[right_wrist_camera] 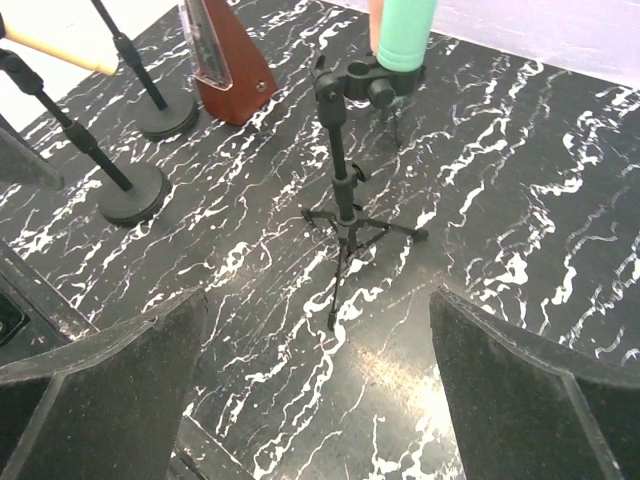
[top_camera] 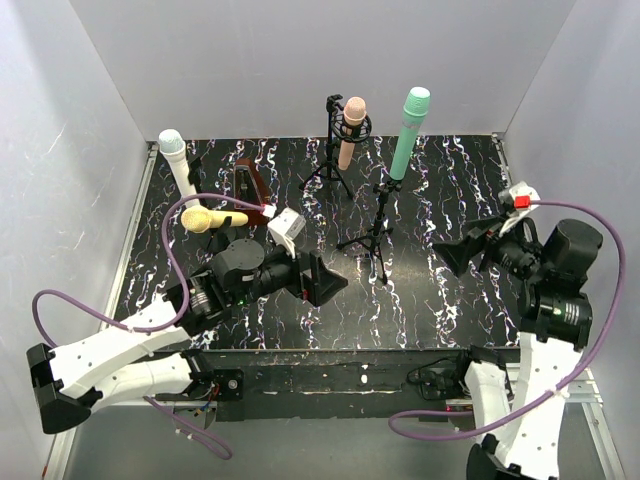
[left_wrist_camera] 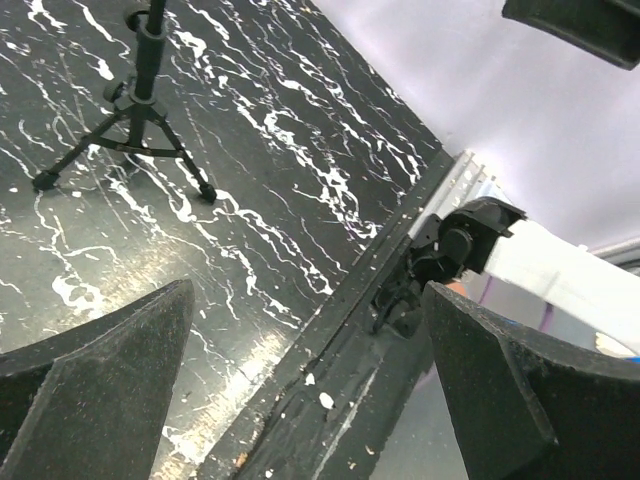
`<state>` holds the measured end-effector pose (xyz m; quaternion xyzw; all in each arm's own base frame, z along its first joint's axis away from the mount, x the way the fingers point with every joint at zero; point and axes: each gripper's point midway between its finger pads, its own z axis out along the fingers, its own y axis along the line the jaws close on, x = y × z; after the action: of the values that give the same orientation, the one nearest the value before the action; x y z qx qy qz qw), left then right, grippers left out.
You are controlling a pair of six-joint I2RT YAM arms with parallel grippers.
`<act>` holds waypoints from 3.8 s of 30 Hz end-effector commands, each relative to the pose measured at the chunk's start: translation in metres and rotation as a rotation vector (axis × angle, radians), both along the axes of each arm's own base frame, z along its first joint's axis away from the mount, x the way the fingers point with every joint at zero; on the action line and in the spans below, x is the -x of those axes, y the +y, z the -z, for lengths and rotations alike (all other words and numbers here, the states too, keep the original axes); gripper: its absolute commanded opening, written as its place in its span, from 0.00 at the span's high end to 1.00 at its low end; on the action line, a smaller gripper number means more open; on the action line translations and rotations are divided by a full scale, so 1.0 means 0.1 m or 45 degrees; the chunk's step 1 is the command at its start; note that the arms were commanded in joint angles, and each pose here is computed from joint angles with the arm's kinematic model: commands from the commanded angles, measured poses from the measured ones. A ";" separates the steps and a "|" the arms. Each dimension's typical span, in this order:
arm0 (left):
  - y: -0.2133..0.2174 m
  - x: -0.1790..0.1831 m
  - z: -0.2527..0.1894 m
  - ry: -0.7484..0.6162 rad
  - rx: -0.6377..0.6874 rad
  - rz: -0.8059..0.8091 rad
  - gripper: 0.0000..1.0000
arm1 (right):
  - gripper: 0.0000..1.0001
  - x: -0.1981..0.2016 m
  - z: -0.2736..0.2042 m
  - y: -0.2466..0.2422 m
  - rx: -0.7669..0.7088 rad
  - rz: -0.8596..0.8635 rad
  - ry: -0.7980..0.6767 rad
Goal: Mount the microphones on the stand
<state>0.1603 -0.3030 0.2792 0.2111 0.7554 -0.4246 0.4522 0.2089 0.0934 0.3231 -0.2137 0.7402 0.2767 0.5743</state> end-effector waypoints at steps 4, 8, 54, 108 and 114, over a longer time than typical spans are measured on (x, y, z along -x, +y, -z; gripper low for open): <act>0.03 0.22 -0.37 0.033 0.165 0.088 0.02 | 0.02 0.13 -0.01 -0.19 -0.038 0.195 0.088; 0.08 0.27 -0.64 0.015 0.184 0.106 0.02 | 0.02 0.12 -0.16 -0.25 -0.127 0.307 0.133; -0.95 -1.61 0.40 -0.817 0.005 0.183 0.06 | 0.03 0.22 0.66 0.09 -0.009 -0.302 -0.103; 0.46 -2.66 0.47 -0.744 -0.190 -0.384 0.71 | 0.03 0.27 0.84 0.11 -0.065 -0.308 -0.056; 0.46 -2.60 0.38 -0.741 -0.177 -0.369 0.59 | 0.03 0.28 0.83 0.12 -0.068 -0.313 -0.059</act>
<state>0.4315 -0.2596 0.2124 0.2430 0.6617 -0.2147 0.6760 0.1822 0.1040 0.2348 -0.2825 0.7002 0.3569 0.5500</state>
